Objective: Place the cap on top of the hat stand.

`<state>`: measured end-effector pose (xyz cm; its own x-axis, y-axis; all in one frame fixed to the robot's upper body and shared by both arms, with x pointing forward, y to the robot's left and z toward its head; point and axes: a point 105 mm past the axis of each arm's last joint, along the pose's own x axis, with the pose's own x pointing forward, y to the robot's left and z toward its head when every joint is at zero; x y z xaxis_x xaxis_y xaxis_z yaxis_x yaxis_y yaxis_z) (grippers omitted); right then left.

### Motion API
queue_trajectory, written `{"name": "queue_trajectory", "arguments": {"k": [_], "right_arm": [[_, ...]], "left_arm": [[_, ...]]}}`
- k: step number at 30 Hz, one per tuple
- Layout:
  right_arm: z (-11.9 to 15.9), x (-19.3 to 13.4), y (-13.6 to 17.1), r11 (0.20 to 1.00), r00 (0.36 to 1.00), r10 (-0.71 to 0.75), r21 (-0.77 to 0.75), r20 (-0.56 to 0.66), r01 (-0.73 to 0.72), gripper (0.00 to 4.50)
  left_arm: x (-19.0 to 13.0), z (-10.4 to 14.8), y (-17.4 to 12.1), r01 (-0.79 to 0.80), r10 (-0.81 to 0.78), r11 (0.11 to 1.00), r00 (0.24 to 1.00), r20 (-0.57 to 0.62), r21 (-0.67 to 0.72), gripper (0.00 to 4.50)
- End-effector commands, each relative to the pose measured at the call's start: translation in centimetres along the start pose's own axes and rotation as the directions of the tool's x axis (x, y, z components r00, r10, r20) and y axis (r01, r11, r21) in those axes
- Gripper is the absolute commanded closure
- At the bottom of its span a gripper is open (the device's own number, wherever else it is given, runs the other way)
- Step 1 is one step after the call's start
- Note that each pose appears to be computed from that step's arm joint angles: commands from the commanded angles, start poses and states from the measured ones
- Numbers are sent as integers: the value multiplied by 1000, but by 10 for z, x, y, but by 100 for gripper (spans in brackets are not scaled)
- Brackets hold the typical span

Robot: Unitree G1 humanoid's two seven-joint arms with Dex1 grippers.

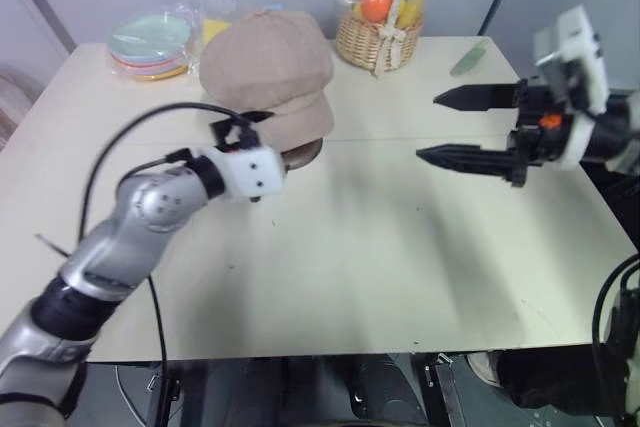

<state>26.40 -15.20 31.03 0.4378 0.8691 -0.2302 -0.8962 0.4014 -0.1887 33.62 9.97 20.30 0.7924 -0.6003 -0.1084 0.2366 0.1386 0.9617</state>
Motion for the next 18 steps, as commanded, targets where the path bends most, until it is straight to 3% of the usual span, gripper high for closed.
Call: {"name": "queue_trajectory", "arguments": {"k": [1,5,11,14,18], "right_arm": [[24,-9,6,1000,998,10,-5,65,-10,2],[32,-10,5,1000,997,-10,-2,80,10,2],[23,-8,5,999,998,-38,-21,46,39,2],[23,-8,3,998,997,-52,-21,53,53,0],[24,-8,2,998,996,-60,-26,61,62,0]], "left_arm": [[15,-2,2,-37,42,987,999,-24,156,0],[31,-8,6,-81,95,972,994,-55,219,0],[48,-9,5,-114,130,962,990,-49,249,0],[47,-9,5,-118,131,964,991,-39,239,94],[43,-13,8,-124,137,963,990,-40,240,299]]}}
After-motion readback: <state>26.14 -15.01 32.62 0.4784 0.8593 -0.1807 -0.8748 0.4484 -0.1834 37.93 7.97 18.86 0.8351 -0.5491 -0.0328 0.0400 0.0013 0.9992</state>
